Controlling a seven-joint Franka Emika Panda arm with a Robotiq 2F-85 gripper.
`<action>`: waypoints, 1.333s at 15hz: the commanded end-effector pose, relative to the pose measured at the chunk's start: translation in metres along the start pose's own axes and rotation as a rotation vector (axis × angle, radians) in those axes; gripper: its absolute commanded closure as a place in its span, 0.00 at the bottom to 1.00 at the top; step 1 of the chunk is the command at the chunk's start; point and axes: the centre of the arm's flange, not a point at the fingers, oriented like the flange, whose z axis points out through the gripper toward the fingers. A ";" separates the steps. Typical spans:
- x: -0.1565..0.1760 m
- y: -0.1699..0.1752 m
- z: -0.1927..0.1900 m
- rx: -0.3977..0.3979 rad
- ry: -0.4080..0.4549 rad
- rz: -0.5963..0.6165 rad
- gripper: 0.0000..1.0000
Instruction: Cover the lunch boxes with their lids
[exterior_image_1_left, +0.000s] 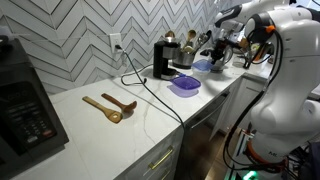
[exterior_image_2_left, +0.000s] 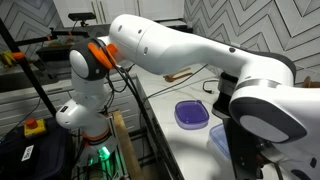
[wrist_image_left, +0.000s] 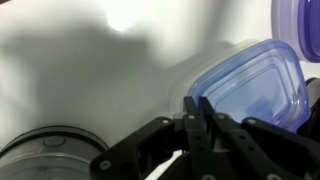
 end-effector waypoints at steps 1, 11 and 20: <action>0.018 0.013 0.007 0.010 -0.001 -0.016 0.98; 0.040 0.012 0.022 0.054 -0.037 -0.048 0.98; 0.032 0.011 0.021 0.053 -0.074 0.002 0.98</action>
